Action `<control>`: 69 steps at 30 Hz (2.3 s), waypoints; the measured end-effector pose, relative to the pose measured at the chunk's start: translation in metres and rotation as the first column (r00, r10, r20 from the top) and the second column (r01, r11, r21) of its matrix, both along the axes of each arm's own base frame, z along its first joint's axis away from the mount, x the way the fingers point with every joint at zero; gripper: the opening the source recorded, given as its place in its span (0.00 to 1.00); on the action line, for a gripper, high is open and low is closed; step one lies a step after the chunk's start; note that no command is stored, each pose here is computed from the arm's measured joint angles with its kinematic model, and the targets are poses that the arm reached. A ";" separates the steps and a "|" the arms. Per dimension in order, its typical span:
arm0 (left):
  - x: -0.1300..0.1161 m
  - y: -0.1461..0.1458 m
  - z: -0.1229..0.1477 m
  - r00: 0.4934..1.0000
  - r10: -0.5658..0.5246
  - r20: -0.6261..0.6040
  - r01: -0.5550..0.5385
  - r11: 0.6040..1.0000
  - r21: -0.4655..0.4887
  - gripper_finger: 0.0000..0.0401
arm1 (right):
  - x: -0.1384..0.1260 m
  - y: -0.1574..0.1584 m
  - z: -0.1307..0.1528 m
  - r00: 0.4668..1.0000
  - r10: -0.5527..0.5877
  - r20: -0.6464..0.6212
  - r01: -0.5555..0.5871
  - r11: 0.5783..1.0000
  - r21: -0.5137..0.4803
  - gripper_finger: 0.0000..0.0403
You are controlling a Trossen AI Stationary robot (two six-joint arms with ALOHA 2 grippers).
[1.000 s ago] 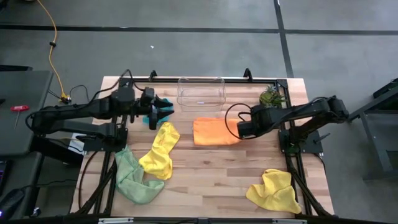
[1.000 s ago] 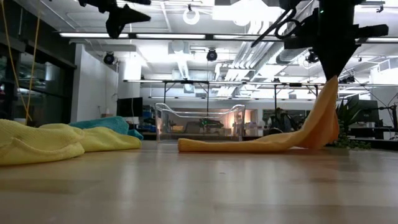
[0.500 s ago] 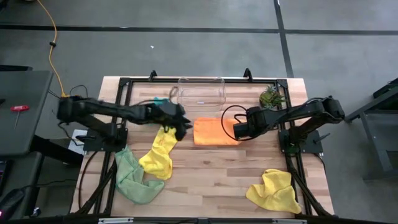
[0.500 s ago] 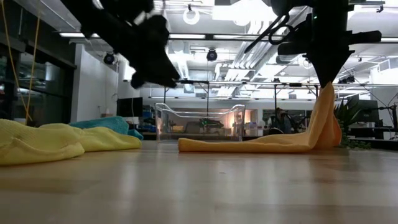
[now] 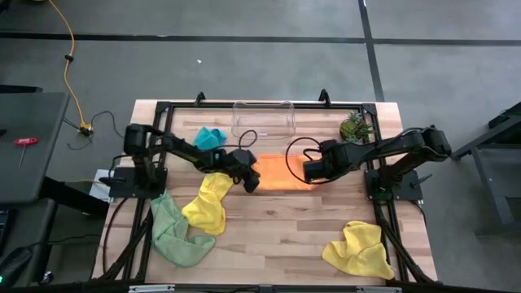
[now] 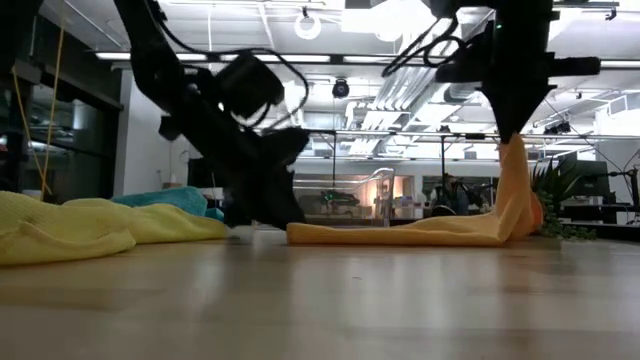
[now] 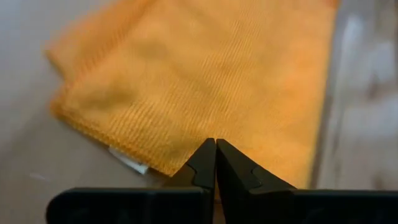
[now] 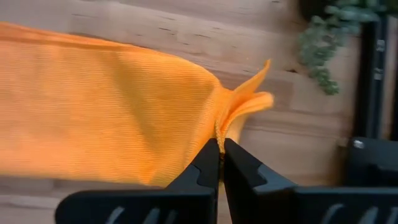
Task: Fold microfiber towels
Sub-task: Fold the orange microfiber towel
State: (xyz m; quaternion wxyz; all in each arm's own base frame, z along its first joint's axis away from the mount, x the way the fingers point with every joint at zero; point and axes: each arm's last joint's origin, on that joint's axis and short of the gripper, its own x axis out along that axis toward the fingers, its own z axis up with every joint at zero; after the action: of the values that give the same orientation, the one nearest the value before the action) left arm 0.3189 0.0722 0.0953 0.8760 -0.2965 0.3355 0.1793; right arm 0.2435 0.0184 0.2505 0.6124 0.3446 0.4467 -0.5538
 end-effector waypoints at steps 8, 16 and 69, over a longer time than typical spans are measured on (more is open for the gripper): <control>0.002 0.000 -0.007 1.000 0.012 0.004 -0.011 0.999 -0.046 0.00 | 0.027 0.003 0.002 0.961 0.158 0.225 -0.161 0.987 -0.008 0.00; 0.003 0.000 -0.006 1.000 0.016 0.022 -0.015 0.999 -0.043 0.00 | 0.057 0.007 0.014 0.825 0.320 0.466 -0.308 0.946 -0.104 0.00; -0.113 0.029 0.183 0.955 -0.016 0.296 -0.069 0.959 0.274 0.00 | 0.102 -0.024 -0.034 0.803 0.322 0.502 -0.399 0.916 0.051 0.49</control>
State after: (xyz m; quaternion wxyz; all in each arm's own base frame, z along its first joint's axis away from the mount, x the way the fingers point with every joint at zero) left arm 0.2055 0.1010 0.2779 0.9469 -0.1966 0.1681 0.1907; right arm 0.3453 -0.0059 0.2162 0.7698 0.4267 0.3781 -0.2869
